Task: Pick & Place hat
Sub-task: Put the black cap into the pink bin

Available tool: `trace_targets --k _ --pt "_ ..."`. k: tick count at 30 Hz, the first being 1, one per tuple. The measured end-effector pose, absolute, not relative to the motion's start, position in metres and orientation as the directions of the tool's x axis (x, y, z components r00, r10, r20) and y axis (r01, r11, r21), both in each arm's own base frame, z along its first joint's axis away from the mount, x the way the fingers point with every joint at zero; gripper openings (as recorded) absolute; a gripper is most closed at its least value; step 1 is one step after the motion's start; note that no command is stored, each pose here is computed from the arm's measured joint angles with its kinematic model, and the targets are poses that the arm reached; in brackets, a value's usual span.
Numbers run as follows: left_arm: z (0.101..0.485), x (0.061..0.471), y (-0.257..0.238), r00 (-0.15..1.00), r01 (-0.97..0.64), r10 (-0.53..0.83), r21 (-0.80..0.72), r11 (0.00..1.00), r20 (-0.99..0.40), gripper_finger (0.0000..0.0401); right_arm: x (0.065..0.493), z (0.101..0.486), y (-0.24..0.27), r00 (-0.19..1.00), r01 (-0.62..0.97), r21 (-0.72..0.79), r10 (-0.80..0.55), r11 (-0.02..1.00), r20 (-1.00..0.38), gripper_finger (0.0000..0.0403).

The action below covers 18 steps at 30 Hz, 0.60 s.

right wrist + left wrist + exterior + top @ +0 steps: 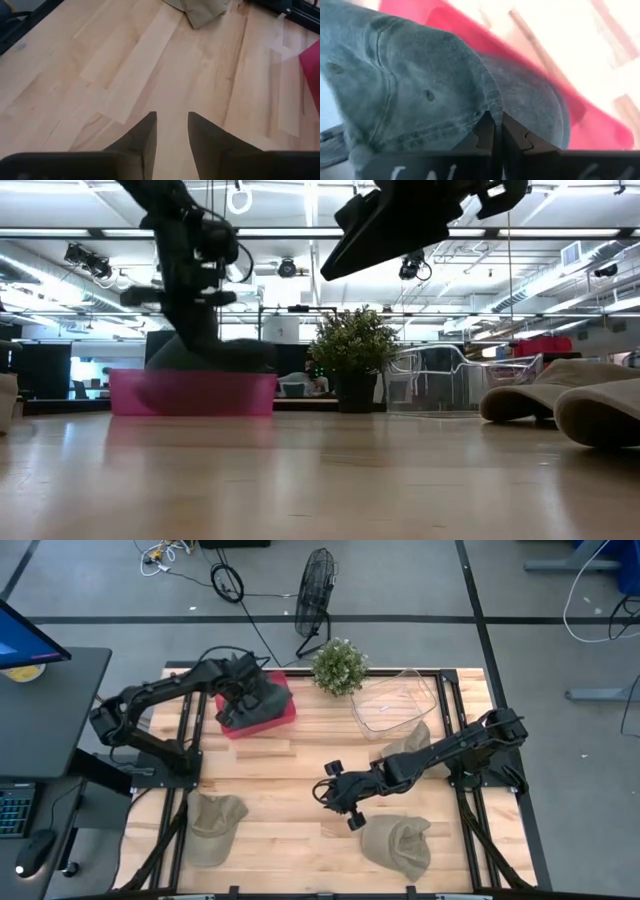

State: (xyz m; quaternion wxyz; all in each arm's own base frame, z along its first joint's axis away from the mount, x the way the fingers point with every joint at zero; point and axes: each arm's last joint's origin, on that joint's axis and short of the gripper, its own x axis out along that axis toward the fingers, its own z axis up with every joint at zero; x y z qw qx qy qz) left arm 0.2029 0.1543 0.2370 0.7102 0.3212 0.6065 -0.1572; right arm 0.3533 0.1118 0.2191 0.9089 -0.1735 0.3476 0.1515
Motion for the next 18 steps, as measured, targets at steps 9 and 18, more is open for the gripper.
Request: trace_targets --k 9,18 --pt "0.215 0.203 0.152 0.265 0.331 0.164 0.249 0.910 -0.950 0.0032 0.354 0.219 0.108 0.714 -0.385 -0.208 0.147 0.899 -0.684 0.0111" --pt "0.214 0.208 0.148 0.275 0.162 0.161 0.210 0.964 -0.948 0.0094 0.355 0.219 0.108 0.716 -0.384 -0.208 0.148 0.899 -0.682 0.0111"
